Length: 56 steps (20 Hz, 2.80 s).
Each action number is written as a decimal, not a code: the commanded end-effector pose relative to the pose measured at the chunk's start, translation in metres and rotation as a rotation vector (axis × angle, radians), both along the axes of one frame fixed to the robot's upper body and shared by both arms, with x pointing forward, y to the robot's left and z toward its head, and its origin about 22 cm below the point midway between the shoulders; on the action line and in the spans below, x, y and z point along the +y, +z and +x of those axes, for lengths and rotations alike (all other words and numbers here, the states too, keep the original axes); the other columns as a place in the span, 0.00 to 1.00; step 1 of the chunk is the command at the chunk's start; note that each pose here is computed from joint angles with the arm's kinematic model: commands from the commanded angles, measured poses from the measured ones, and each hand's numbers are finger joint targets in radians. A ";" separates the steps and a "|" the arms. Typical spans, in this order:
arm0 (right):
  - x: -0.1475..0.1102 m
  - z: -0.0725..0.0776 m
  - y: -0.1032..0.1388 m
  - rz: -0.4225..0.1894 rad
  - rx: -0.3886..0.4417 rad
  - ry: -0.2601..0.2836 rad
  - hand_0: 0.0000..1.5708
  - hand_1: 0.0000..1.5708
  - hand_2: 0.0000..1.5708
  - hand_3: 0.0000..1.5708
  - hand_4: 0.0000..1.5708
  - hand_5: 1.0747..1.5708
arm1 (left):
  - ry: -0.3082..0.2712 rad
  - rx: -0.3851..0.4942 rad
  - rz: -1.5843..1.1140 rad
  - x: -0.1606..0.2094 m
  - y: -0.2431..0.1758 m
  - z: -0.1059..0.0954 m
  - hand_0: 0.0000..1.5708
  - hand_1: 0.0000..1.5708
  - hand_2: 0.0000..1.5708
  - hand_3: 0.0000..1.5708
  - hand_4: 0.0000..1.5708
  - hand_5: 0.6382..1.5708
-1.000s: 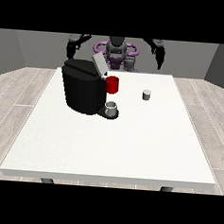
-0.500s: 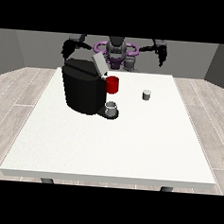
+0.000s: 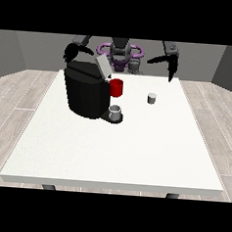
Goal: Insert the coffee pod into the coffee machine and close the lid
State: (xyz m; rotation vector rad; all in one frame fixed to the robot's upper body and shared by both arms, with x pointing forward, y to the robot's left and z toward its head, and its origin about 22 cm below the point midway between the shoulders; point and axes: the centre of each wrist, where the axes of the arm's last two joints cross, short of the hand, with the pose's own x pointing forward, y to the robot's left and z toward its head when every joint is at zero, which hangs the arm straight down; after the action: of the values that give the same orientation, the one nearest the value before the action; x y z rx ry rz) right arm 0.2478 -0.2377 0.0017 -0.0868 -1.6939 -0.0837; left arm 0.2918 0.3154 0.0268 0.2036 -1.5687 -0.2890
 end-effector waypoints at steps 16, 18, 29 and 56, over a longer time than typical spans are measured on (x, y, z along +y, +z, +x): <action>0.010 0.035 0.014 -0.041 0.019 0.013 0.00 0.00 0.00 0.00 0.24 1.00 | 0.028 0.130 0.211 0.004 -0.020 0.054 0.00 0.00 0.00 0.00 0.00 1.00; 0.026 0.037 0.019 -0.043 0.038 0.024 0.00 0.00 0.00 0.00 0.26 1.00 | -0.001 0.148 0.224 0.012 -0.021 0.059 0.00 0.00 0.13 0.00 0.00 1.00; 0.000 0.041 -0.003 -0.062 0.133 -0.033 0.00 0.00 0.00 0.00 0.25 1.00 | -0.044 0.266 0.442 0.010 -0.030 0.059 0.45 0.45 0.49 0.31 0.00 1.00; 0.020 0.045 0.017 -0.014 0.050 0.009 0.00 0.00 0.00 0.00 0.25 1.00 | 0.030 0.066 0.720 0.012 -0.041 0.078 0.78 0.78 0.86 0.83 0.30 1.00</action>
State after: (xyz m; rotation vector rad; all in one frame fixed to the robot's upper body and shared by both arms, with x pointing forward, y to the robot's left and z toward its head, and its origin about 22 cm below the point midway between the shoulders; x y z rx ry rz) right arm 0.2928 -0.2161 0.0134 -0.0902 -1.6569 -0.0676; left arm 0.3652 0.3246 -0.0180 0.7636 -1.3363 -0.8073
